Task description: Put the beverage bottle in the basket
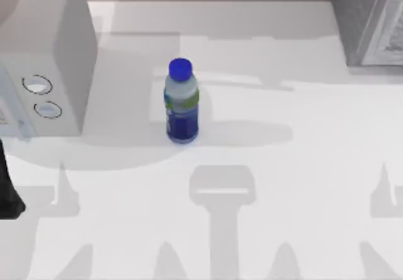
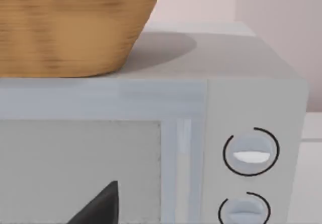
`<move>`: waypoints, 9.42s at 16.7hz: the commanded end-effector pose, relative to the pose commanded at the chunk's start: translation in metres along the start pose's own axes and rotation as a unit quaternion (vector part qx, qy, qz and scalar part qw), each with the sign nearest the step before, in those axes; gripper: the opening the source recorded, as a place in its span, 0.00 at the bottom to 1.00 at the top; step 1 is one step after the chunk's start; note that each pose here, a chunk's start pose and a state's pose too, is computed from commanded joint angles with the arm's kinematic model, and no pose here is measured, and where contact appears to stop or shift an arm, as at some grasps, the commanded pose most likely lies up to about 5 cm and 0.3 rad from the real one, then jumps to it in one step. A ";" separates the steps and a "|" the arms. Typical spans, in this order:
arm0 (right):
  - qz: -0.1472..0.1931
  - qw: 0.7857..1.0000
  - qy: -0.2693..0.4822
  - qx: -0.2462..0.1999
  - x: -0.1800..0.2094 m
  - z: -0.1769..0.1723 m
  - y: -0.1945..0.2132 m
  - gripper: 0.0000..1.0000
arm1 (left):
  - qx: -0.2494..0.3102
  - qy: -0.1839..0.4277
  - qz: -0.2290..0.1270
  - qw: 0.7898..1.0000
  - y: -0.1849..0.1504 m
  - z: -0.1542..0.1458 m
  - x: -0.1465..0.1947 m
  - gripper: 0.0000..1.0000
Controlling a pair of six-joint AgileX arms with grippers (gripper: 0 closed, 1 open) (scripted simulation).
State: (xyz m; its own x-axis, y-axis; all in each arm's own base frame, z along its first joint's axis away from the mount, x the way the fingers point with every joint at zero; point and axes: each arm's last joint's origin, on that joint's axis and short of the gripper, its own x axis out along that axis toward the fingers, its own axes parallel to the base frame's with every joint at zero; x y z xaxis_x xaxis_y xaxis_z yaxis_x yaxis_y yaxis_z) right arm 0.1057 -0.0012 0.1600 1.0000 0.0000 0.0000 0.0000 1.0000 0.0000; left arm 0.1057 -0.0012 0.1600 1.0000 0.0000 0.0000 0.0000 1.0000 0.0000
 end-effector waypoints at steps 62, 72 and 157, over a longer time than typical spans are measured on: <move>0.000 1.000 0.000 0.000 0.000 0.000 0.000 1.00 | 0.005 0.004 -0.393 0.920 -0.155 -0.121 0.224 0.85; 0.000 1.000 0.000 0.000 0.000 0.000 0.000 1.00 | 0.005 0.004 -0.393 0.920 -0.155 -0.121 0.224 0.10; 0.000 1.000 0.000 0.000 0.000 0.000 0.000 1.00 | 0.008 0.002 -0.395 0.919 0.258 0.286 0.230 0.00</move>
State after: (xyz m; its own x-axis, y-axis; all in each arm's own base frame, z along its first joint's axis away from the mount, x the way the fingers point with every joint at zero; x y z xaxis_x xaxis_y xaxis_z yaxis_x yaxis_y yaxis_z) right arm 0.1057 -0.0012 0.1600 1.0000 0.0000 0.0000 0.0000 1.0000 0.0000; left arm 0.3362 0.2572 0.4458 0.6875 -0.7261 -0.0091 0.7261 0.6874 0.0131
